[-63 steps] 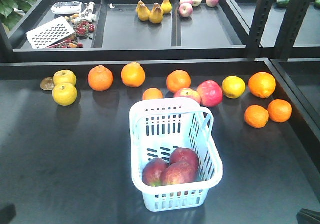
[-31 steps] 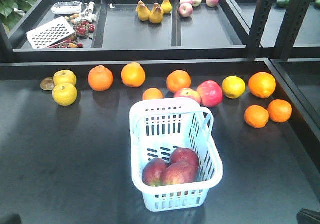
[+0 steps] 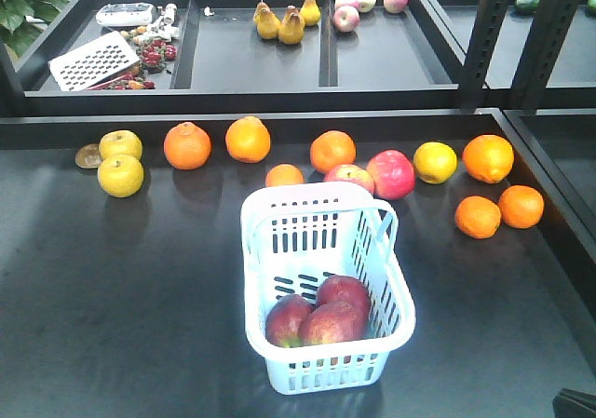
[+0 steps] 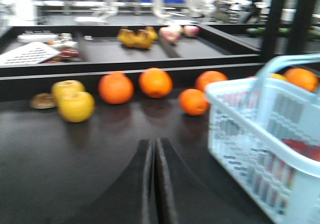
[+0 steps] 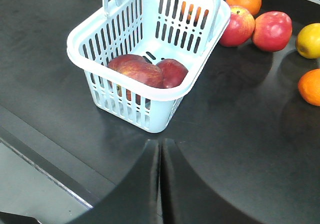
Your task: Pick three apples into basket with both arms
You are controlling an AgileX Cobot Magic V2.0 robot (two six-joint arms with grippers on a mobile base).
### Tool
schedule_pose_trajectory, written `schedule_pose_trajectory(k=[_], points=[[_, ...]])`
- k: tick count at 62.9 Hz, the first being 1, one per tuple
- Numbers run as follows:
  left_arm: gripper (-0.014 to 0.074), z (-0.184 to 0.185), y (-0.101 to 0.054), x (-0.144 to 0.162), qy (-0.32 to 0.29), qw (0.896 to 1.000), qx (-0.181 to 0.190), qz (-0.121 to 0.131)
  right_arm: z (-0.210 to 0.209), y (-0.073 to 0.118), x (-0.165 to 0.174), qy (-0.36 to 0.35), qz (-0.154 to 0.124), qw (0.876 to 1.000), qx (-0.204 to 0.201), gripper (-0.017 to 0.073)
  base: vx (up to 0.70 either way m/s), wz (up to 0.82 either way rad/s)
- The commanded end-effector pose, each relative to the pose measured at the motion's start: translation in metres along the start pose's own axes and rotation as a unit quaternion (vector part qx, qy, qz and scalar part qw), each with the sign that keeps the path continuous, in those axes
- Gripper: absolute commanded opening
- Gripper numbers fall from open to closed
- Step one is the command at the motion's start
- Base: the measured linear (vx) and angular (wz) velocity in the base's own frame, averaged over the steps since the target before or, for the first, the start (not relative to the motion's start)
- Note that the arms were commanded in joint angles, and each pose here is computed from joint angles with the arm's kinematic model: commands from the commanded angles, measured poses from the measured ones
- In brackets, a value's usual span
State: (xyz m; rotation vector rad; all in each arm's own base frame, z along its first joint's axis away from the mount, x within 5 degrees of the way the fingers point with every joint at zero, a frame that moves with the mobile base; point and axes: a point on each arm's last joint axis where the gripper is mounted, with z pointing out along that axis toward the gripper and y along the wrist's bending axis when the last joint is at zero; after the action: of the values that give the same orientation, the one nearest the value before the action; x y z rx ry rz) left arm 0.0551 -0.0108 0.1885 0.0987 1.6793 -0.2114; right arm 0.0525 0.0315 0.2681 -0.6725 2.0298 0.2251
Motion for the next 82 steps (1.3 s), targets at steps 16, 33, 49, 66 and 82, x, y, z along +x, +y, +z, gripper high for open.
schedule_pose_trajectory(k=[16,33,49,66,82], points=[[-0.0006,-0.0018,0.0083,-0.0064,-0.050,0.996,-0.076,-0.010,-0.0039,-0.0024,-0.0123,-0.039,-0.001,0.999,0.010,-0.0008,0.00,0.00],[-0.0006,-0.0019,0.0088,-0.0065,-0.053,0.995,-0.080,-0.030,-0.0039,-0.0024,-0.0123,-0.039,-0.001,0.999,0.010,-0.0008,0.00,0.00],[-0.0006,-0.0019,0.0087,-0.0066,-0.052,0.995,-0.080,-0.030,-0.0039,-0.0024,-0.0123,-0.039,-0.001,0.999,0.010,-0.0008,0.00,0.00],[-0.0006,-0.0019,0.0087,-0.0066,-0.052,0.995,-0.080,-0.030,-0.0039,-0.0024,-0.0123,-0.039,-0.001,0.999,0.010,-0.0008,0.00,0.00],[-0.0006,-0.0019,0.0087,-0.0066,-0.052,0.995,-0.080,-0.030,-0.0039,-0.0024,-0.0123,-0.039,-0.001,0.999,0.010,-0.0008,0.00,0.00]])
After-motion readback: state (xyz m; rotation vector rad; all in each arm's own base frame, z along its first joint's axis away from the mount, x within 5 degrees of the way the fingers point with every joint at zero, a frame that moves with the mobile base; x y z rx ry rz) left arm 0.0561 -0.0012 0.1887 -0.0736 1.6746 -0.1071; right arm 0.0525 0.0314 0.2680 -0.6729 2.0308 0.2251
